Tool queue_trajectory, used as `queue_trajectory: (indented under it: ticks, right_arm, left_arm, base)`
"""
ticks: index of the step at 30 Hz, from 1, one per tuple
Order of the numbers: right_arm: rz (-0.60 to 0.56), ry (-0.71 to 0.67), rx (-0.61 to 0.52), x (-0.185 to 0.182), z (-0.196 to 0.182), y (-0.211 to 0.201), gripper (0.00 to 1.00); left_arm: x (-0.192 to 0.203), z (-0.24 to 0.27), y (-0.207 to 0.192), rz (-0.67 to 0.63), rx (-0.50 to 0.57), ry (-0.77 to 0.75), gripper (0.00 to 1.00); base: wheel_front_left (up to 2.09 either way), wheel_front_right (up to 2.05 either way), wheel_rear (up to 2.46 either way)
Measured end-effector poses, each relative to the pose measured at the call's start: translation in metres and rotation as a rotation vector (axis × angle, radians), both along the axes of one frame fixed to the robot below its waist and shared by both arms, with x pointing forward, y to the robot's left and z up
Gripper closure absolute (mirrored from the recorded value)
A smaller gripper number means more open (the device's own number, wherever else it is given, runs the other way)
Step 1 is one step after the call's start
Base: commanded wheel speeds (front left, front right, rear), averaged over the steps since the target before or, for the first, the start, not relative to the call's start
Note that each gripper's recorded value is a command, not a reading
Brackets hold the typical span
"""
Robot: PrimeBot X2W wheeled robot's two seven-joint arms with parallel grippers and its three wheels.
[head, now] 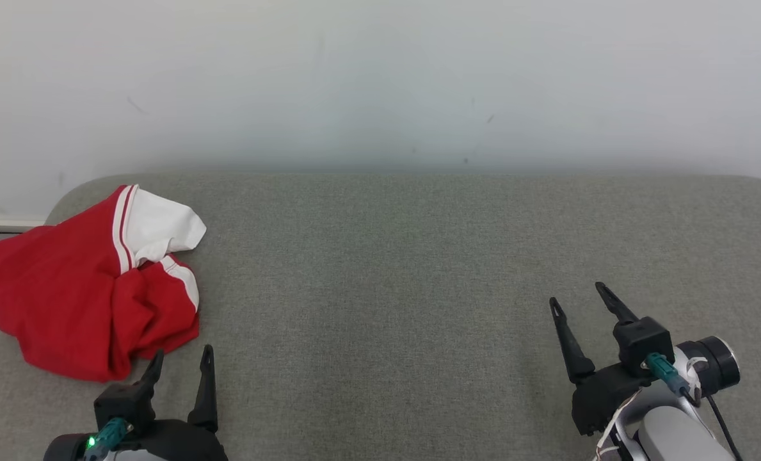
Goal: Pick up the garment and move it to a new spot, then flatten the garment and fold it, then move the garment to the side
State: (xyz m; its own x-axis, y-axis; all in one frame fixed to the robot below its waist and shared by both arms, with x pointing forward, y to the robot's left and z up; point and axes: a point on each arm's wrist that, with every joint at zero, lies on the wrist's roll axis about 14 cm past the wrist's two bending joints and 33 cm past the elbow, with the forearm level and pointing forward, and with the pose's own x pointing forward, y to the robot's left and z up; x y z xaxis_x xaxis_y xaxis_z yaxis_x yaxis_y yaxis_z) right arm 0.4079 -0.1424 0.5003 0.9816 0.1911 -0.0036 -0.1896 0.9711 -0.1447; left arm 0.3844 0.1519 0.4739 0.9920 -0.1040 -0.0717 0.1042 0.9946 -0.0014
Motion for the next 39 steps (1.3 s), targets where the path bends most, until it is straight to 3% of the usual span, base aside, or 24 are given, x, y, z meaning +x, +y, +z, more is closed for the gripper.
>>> queue_trajectory:
  ticks: [15,24,39]
  right_arm:
    - [-0.198,0.001,0.246,-0.003,0.004,-0.038,0.0]
    - [-0.256,-0.006,0.298,-0.01,0.004,-0.054,0.0]
    - [-0.258,0.044,0.313,-0.014,-0.003,-0.053,0.0]
  left_arm:
    - [-0.001,0.009,0.004,0.023,-0.024,-0.025,0.0]
    - [0.002,0.019,0.002,0.022,-0.043,-0.051,0.0]
    - [0.002,0.008,0.001,0.024,-0.07,0.032,0.0]
  base:
    - [0.0,0.0,0.0]
    - [0.0,0.0,0.0]
    - [0.0,0.0,0.0]
